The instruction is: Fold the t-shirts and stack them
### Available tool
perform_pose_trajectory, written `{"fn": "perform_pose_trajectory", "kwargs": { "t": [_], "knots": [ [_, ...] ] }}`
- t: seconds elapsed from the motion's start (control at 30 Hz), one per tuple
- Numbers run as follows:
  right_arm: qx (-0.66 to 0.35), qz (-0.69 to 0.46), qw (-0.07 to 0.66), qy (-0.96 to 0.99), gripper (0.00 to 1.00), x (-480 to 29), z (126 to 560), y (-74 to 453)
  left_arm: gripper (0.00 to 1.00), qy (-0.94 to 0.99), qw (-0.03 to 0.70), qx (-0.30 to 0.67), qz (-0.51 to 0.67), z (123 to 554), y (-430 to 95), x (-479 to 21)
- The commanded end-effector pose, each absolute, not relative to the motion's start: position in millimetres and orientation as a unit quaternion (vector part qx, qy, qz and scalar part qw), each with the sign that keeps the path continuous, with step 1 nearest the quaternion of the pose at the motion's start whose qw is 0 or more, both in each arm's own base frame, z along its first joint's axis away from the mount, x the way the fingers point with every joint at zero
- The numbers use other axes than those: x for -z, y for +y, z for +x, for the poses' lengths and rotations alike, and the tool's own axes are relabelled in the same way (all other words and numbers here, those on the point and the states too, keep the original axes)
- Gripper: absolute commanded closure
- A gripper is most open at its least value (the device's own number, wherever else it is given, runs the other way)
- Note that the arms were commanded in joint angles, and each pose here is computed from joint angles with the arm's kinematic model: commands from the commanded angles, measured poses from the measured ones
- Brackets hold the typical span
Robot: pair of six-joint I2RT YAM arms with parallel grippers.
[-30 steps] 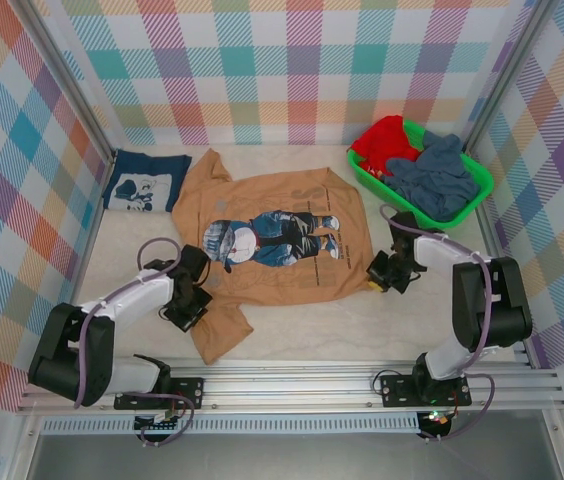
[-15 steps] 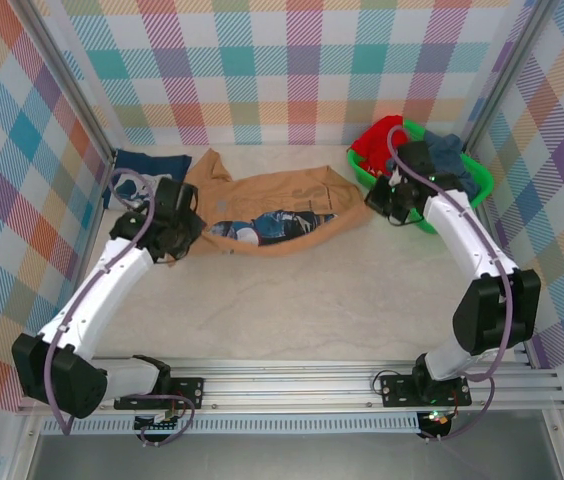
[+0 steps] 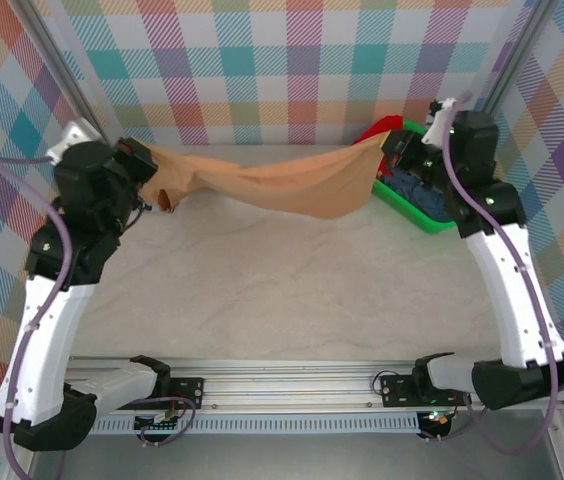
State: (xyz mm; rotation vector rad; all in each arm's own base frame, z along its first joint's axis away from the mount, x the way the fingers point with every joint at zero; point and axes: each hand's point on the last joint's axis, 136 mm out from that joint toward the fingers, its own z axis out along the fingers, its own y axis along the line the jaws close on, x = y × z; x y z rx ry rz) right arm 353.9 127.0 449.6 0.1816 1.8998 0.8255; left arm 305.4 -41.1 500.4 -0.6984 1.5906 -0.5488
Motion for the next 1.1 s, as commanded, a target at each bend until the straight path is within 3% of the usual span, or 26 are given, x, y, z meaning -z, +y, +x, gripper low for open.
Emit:
{"fn": "perform_pose_trajectory", "kwargs": {
  "t": [0.0, 0.17, 0.43, 0.57, 0.9, 1.07],
  "knots": [
    [-0.362, 0.047, 0.573, 0.734, 1.00, -509, 342, 126, 1.00, 0.638, 0.673, 0.260, -0.270, 299, -40, -566],
    [-0.376, 0.044, 0.583, 0.718, 1.00, -535, 358, 132, 1.00, 0.638, 0.678, 0.259, -0.259, 329, -51, -597],
    [-0.411, 0.047, 0.554, 0.723, 1.00, -534, 439, 158, 1.00, 0.633, 0.661, 0.296, -0.275, 426, -45, -602],
    [-0.422, 0.040, 0.550, 0.719, 1.00, -541, 463, 167, 1.00, 0.616, 0.663, 0.330, -0.268, 455, -33, -613],
    [-0.429, 0.049, 0.560, 0.707, 1.00, -559, 473, 155, 1.00, 0.571, 0.680, 0.392, -0.241, 419, -31, -659],
    [-0.426, 0.060, 0.518, 0.739, 1.00, -522, 467, 156, 1.00, 0.627, 0.625, 0.386, -0.261, 399, -38, -621]
  ]
}}
